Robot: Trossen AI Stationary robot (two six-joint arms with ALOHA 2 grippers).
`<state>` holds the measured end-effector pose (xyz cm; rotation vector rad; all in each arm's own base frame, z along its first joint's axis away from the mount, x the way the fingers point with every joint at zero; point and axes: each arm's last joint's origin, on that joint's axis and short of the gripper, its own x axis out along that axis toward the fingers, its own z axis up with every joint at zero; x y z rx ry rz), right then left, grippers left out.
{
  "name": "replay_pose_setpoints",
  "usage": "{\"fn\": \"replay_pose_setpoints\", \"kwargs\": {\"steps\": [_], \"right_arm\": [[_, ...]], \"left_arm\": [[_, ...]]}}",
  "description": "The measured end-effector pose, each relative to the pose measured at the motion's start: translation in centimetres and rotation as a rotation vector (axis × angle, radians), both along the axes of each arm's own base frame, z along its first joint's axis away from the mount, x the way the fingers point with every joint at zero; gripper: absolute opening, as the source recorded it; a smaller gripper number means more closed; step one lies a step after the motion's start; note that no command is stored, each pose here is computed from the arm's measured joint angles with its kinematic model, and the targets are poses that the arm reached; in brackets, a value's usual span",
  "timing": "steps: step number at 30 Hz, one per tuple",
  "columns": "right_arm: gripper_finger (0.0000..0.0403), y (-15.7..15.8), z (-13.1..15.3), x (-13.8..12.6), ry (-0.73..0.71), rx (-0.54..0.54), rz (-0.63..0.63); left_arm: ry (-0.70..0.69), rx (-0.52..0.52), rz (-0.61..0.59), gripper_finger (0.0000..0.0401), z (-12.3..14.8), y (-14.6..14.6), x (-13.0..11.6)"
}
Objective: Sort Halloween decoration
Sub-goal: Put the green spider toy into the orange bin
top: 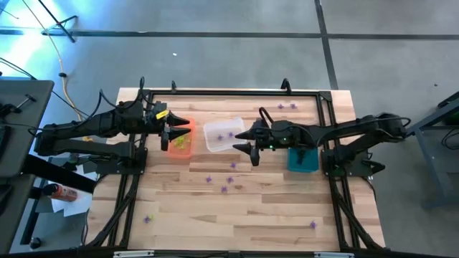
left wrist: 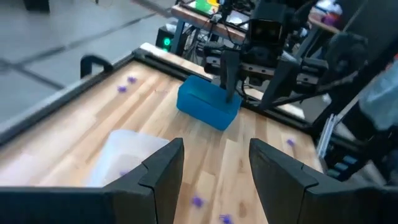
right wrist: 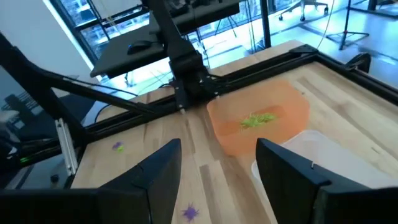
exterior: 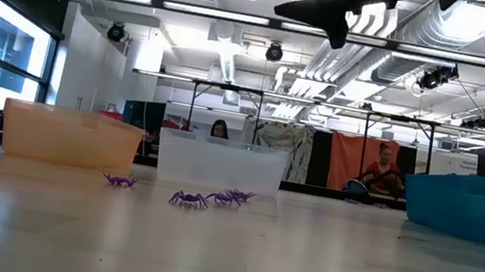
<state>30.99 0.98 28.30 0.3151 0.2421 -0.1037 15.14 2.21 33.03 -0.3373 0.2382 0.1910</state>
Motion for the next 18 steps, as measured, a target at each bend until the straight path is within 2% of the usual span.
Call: {"fn": "replay_pose_setpoints", "kwargs": {"steps": [3,6,11,15,18], "right_arm": [[0.0202,-0.2,0.0,0.0,-0.003,0.002,-0.014],[0.0202,-0.3,0.0,0.0,-0.003,0.003,-0.018],[0.0202,-0.3,0.0,0.0,-0.002,0.002,-0.018],[0.0202,-0.3,0.0,0.0,-0.001,0.002,-0.018],[0.0202,-0.3,-0.1,0.0,0.006,-0.007,-0.018]], "left_arm": [[0.007,-0.124,-0.007,0.0168,-0.3,-0.1,0.4],[0.124,-0.235,-0.119,0.0168,-1.0,-0.8,1.0],[0.547,-0.371,-0.256,0.0168,-4.2,-4.1,1.9],[0.851,-0.470,-0.427,0.0168,-6.5,-8.3,1.8],[1.090,-0.572,-0.399,0.0168,-8.1,-11.2,1.2]]}}
